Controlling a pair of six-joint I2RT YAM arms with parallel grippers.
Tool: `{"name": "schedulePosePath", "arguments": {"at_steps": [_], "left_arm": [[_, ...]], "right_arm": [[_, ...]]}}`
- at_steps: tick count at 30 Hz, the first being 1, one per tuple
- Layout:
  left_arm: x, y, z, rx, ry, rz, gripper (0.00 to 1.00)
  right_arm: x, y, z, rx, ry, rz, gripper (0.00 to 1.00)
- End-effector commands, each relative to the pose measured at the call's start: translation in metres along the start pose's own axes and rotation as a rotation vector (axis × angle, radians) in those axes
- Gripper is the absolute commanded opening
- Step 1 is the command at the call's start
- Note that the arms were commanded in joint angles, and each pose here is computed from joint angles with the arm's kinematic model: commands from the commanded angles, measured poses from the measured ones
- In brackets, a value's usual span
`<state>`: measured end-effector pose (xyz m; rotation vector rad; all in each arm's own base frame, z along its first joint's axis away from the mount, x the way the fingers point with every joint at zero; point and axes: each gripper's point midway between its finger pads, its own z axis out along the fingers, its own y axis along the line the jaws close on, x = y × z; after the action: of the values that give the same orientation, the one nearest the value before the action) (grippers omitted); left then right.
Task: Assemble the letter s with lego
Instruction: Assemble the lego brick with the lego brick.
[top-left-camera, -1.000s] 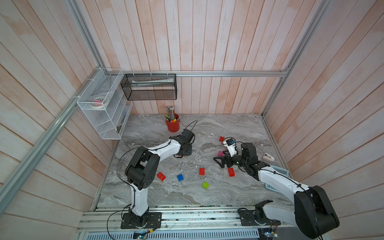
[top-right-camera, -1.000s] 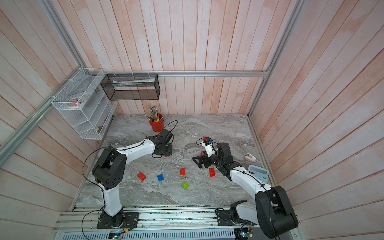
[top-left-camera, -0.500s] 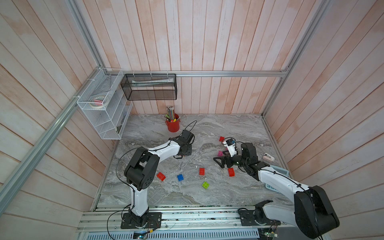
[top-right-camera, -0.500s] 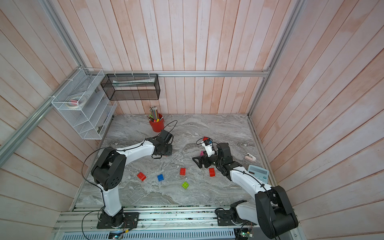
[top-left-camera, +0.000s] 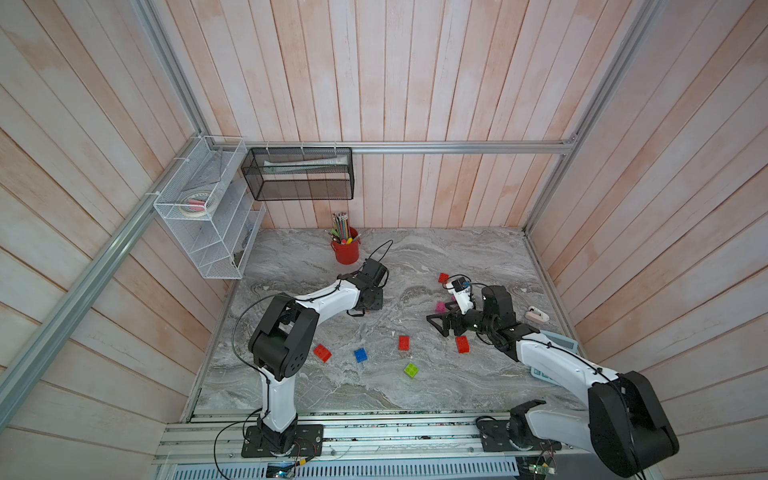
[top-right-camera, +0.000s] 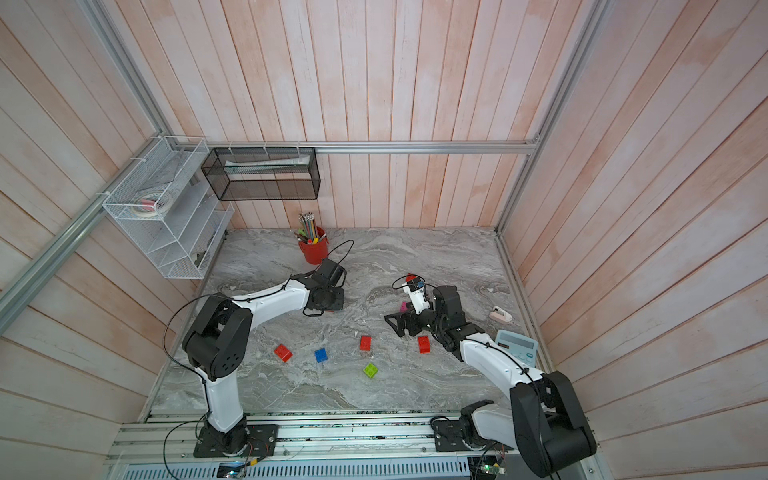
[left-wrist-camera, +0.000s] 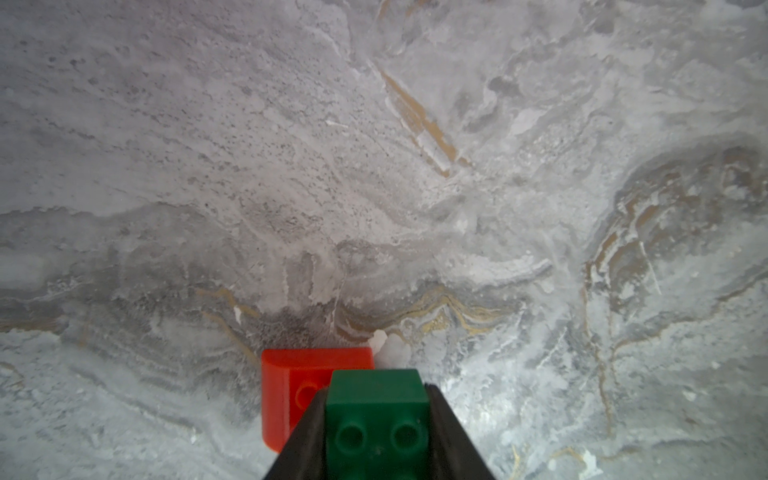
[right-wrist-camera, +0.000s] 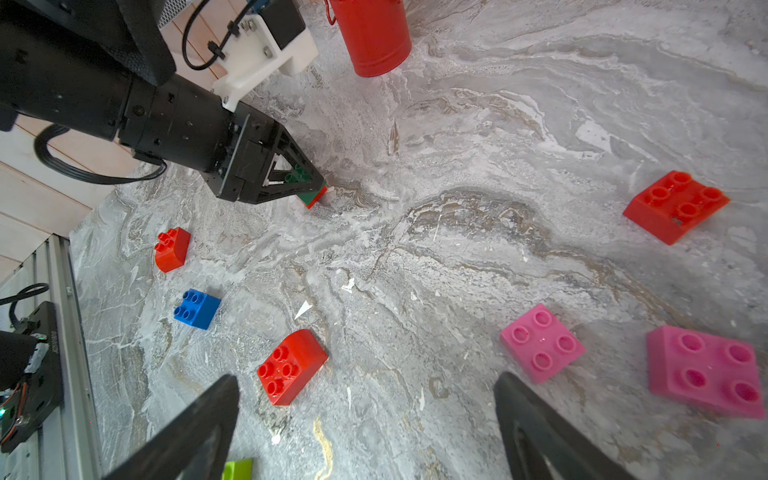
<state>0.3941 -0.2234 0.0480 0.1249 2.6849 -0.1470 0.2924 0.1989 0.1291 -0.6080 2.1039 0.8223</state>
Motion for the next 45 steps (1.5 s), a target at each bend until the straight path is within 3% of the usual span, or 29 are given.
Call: {"name": "schedulePosePath", "arguments": {"at_steps": [1,16,24,31,45], "left_arm": [[-0.005,-0.002,0.0,0.01,0.01,-0.018,0.4],[-0.015,-0.005,-0.009,0.013,-0.004,-0.007,0.46],[-0.013,-0.003,-0.027,0.02,0.014,0.025,0.57],[0.016,0.007,-0.058,0.036,0.077,0.026,0.63],[0.1,0.009,-0.103,0.076,0.196,-0.143,0.68]], "right_arm": [[-0.005,0.003,-0.003,-0.011,-0.008,-0.009,0.97],[-0.008,0.003,-0.003,-0.013,-0.007,-0.012,0.97],[-0.01,0.005,-0.005,-0.022,-0.005,-0.016,0.97],[-0.009,0.012,-0.008,-0.044,0.005,-0.006,0.97],[-0.001,0.032,0.0,-0.094,0.054,-0.015,0.97]]}}
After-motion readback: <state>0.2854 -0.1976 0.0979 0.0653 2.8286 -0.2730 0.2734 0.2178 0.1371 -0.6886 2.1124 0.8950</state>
